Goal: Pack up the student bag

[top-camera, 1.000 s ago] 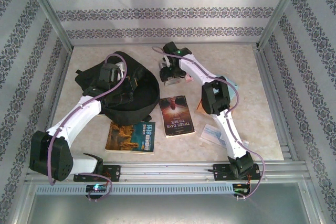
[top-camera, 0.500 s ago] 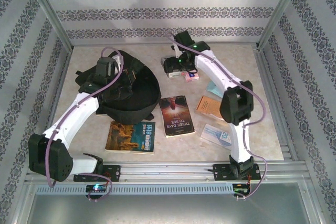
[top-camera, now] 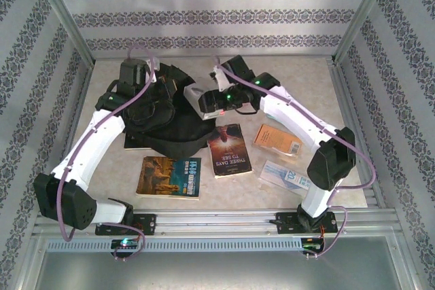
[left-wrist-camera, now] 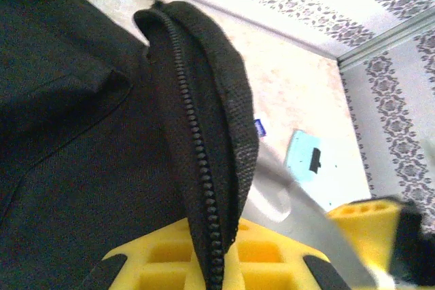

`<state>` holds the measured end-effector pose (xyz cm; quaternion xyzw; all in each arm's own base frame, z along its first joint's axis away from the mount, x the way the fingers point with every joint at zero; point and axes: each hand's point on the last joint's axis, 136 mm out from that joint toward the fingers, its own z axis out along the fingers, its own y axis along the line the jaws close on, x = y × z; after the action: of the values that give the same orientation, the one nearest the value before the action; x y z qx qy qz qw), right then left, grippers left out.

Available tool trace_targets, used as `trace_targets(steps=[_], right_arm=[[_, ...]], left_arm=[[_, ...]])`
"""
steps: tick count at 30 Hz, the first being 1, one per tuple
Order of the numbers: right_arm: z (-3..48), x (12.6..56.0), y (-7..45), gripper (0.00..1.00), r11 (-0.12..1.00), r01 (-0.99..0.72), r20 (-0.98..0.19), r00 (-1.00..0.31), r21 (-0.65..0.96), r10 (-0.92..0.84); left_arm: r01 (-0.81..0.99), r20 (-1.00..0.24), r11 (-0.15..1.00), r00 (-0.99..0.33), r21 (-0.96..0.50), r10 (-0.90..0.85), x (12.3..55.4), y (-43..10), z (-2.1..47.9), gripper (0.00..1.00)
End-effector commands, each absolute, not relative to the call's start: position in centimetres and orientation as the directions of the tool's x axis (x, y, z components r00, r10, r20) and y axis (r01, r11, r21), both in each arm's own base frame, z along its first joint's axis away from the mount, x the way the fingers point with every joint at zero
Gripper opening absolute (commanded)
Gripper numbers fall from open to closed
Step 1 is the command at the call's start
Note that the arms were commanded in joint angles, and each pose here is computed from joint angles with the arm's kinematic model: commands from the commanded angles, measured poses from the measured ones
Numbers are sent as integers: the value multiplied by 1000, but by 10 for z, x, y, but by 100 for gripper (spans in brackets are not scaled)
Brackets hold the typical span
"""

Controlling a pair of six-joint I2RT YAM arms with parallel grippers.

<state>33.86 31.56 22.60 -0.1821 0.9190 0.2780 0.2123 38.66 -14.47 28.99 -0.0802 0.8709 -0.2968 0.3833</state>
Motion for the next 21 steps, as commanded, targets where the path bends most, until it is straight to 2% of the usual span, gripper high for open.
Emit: trace_targets(steps=[1, 8, 15, 18, 21], right_arm=[[233, 322, 325, 76, 736, -548, -526, -793, 397, -307], [216, 333, 327, 75, 757, -589, -514, -759, 282, -400], [216, 364, 363, 72, 760, -604, -547, -731, 238, -409], [217, 379, 382, 73, 755, -606, -565, -725, 252, -394], [219, 387, 409, 77, 713, -607, -585, -737, 351, -340]], left_arm=[[181, -666, 781, -654, -598, -358, 389, -152, 332, 0], [216, -637, 725, -674, -655, -374, 389, -165, 356, 0], [229, -558, 611, -713, -758, -424, 384, -181, 368, 0], [226, -524, 563, -723, -795, -450, 382, -185, 371, 0], [221, -503, 530, -720, -819, -477, 381, -186, 375, 0]])
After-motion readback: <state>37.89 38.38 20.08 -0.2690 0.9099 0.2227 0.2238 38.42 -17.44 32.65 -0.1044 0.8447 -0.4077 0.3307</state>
